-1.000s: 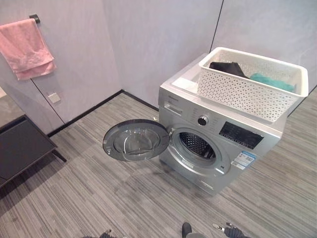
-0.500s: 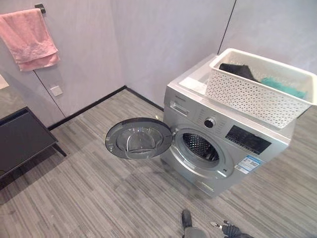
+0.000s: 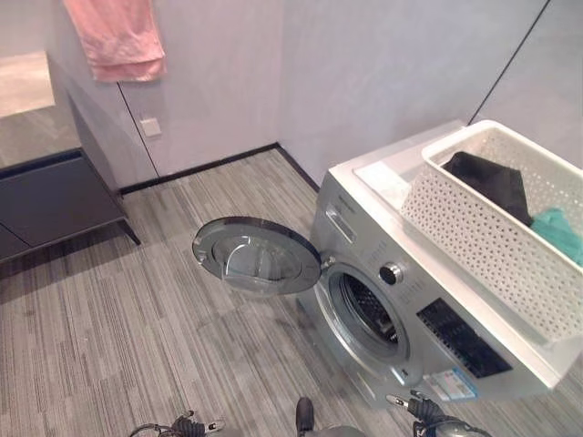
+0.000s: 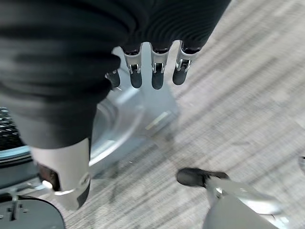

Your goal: Grab the laundry basket,head to the washer,open it,put in the laundry and shut it.

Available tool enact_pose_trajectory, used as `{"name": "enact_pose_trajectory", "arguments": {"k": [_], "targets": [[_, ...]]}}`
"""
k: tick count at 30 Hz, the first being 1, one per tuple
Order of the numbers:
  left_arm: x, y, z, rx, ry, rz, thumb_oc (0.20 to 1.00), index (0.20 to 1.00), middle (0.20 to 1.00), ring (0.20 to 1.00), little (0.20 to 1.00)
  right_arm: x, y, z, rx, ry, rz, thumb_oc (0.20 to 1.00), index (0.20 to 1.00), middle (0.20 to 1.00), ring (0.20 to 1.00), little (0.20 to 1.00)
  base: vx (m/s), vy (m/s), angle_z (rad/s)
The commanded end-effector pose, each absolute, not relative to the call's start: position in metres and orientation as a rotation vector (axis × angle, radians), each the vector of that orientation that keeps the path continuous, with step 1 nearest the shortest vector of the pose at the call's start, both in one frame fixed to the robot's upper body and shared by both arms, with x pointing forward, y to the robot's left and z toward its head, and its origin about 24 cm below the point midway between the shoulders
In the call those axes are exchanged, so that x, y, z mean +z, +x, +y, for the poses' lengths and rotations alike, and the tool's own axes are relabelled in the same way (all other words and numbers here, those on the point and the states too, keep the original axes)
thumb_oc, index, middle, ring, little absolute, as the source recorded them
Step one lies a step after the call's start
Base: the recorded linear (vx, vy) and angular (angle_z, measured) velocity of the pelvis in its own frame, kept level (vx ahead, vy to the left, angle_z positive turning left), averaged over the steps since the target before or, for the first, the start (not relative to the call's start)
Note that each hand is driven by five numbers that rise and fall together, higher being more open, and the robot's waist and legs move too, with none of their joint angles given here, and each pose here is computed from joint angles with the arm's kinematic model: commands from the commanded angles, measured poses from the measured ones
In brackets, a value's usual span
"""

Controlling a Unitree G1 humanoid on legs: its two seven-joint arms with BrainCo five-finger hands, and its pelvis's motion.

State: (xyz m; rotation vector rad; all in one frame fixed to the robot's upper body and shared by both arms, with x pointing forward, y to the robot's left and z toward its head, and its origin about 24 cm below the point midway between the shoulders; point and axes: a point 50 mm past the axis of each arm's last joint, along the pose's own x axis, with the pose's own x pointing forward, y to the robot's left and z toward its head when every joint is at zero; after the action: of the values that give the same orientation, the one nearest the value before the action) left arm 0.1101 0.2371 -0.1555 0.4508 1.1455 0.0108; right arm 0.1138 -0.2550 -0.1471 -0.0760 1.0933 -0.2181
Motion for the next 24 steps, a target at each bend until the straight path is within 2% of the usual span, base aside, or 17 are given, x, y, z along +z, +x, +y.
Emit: {"name": "enact_pose_trajectory", "arguments": {"k": [1,9,12,14,19,20,23,24], "targets": [[-0.157,0.112,0.224,-0.011,0.434,1.118,1.000,1.000,1.000,1.000,1.000,-0.143,0.114,-0.266,-0.276,-0.073,1.064,1.000,1.000,1.000,1.000,1.000,0.01,0.099,0.36],[-0.168,0.073,0.221,-0.059,0.453,1.241,1.000,1.000,1.000,1.000,1.000,-0.148,0.107,-0.260,-0.244,-0.069,1.109,1.000,1.000,1.000,1.000,1.000,0.08,0.158,-0.30],[-0.169,0.062,0.227,-0.030,0.451,1.281,1.000,1.000,1.000,1.000,1.000,-0.150,0.102,-0.259,-0.282,-0.024,1.126,1.000,1.000,1.000,1.000,1.000,0.07,0.121,-0.43],[-0.169,0.054,0.231,-0.002,0.444,1.308,1.000,1.000,1.000,1.000,1.000,-0.152,0.092,-0.265,-0.396,0.075,1.126,1.000,1.000,1.000,1.000,1.000,0.07,0.101,-0.14],[-0.169,0.052,0.234,0.004,0.439,1.318,1.000,1.000,1.000,1.000,1.000,-0.141,0.077,-0.304,-0.699,0.233,1.053,1.000,1.000,1.000,1.000,1.000,0.04,0.052,-0.12],[-0.169,0.052,0.234,0.003,0.439,1.317,1.000,1.000,1.000,1.000,1.000,-0.141,0.077,-0.305,-0.700,0.233,1.053,1.000,1.000,1.000,1.000,1.000,0.04,0.041,-0.08],[-0.168,0.059,0.234,0.005,0.438,1.293,1.000,1.000,1.000,1.000,1.000,-0.107,0.090,-0.355,-0.871,0.198,0.833,1.000,1.000,1.000,1.000,1.000,0.03,0.036,-0.09],[-0.168,0.059,0.234,0.003,0.439,1.293,1.000,1.000,1.000,1.000,1.000,-0.107,0.090,-0.355,-0.873,0.198,0.834,1.000,1.000,1.000,1.000,1.000,0.02,0.040,-0.11]]}}
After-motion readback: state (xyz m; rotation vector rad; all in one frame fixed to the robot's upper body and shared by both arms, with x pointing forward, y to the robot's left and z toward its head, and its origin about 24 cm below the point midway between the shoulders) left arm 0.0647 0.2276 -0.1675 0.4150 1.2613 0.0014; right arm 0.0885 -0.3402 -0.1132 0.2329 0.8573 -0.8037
